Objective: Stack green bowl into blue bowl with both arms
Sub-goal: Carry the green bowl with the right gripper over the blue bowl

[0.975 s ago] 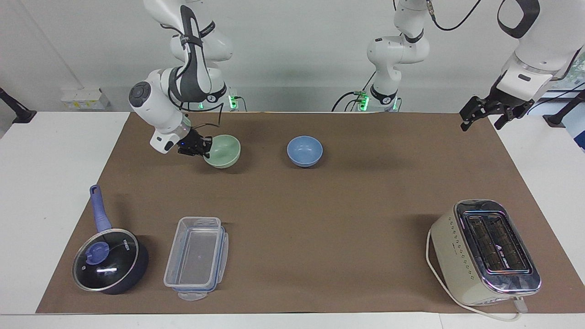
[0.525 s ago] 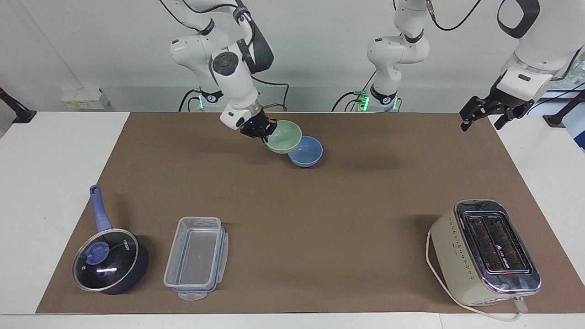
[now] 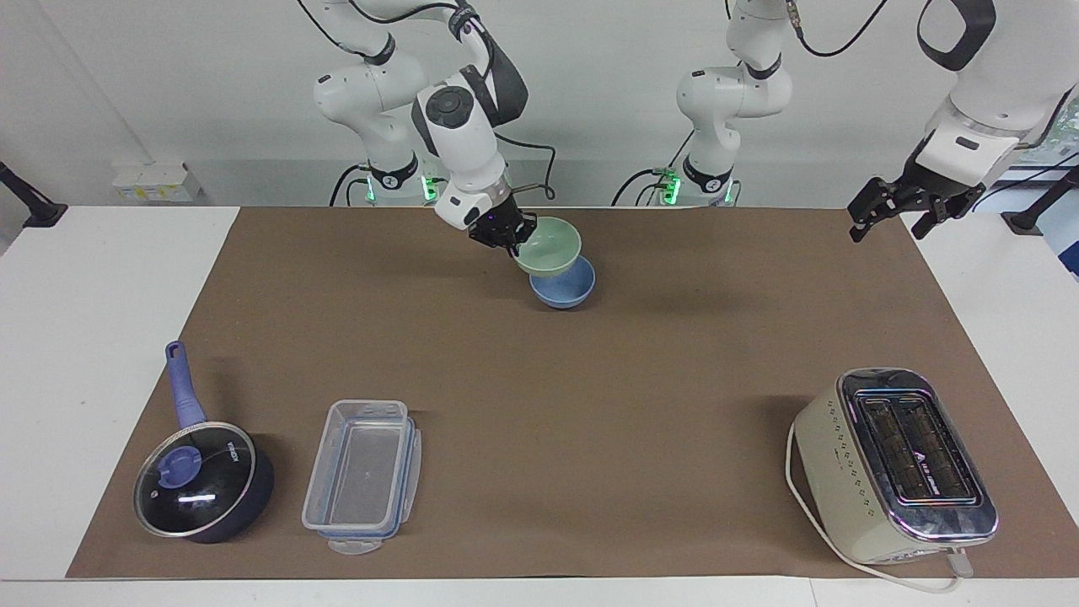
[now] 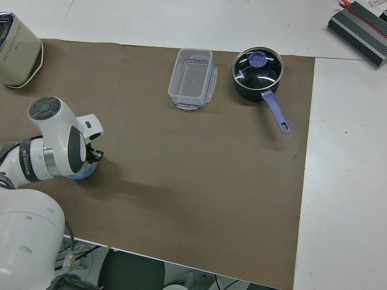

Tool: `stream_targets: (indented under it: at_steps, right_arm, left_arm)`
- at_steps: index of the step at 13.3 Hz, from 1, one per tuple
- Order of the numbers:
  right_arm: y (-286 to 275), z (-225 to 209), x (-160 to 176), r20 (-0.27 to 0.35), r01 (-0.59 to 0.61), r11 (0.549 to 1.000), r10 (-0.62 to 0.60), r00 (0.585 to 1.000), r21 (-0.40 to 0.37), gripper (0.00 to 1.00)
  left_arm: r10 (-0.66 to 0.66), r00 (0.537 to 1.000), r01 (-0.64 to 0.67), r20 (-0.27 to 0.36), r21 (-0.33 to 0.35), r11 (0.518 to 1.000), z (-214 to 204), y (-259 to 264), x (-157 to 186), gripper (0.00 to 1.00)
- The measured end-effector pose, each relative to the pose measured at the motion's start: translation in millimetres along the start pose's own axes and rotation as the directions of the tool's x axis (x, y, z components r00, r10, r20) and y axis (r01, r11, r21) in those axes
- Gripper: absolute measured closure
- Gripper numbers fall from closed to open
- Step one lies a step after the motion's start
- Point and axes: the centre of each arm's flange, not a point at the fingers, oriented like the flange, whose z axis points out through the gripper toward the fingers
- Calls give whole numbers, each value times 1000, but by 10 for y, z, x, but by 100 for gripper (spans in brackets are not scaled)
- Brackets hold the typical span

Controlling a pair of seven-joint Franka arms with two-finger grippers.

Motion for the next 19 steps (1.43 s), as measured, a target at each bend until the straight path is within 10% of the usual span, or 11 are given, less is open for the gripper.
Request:
stream_targets:
  at_steps: [15,19]
  right_arm:
    - [-84,284,29,-8,9,1000,-9,1000,-6,95]
    - [-87,281,30,-9,9,1000,-9,1000,-5,73]
  left_arm:
    - [0,1000,0,0,0,1000,0,0,0,0]
    - [0,1000,0,0,0,1000,0,0,0,0]
